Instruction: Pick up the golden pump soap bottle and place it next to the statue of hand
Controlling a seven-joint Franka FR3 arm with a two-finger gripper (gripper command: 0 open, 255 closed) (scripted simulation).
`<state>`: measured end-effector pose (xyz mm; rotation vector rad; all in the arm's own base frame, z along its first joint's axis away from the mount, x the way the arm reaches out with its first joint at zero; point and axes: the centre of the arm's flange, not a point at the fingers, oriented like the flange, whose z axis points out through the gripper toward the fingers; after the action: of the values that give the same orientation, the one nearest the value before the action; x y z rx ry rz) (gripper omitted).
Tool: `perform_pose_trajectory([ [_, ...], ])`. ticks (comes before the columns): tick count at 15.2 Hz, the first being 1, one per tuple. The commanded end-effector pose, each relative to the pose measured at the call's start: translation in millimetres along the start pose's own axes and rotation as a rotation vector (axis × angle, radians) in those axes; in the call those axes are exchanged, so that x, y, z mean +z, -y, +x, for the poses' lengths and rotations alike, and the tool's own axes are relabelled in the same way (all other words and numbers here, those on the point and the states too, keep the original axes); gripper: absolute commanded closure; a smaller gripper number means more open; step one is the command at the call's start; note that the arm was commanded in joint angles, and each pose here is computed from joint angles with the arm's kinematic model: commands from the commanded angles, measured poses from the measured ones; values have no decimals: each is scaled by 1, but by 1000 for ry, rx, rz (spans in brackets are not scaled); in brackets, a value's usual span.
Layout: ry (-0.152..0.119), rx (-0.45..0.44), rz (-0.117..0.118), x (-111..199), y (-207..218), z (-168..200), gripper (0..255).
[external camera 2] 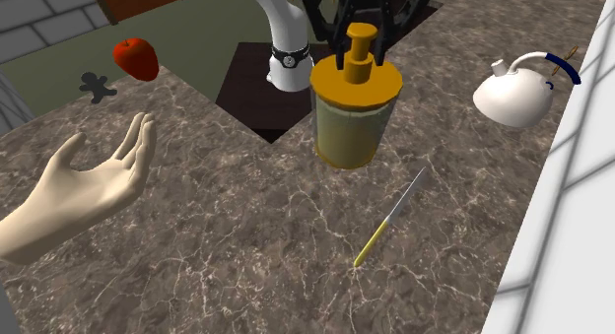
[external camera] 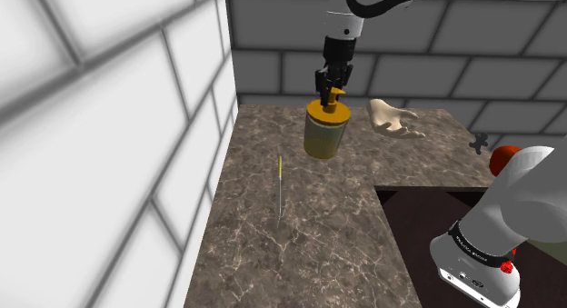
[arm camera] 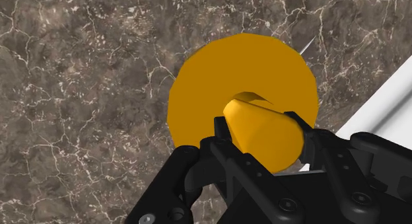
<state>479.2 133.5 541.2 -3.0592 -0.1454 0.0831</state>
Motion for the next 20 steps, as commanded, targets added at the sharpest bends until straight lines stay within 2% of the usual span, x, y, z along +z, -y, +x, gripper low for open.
perform_pose_trajectory([
  [1, 0, 0, 0, -11, 0, -1, 255],
  [18, 0, 0, 0, -97, 7, -6, 255],
  [20, 0, 0, 0, -98, -15, -20, 255],
])
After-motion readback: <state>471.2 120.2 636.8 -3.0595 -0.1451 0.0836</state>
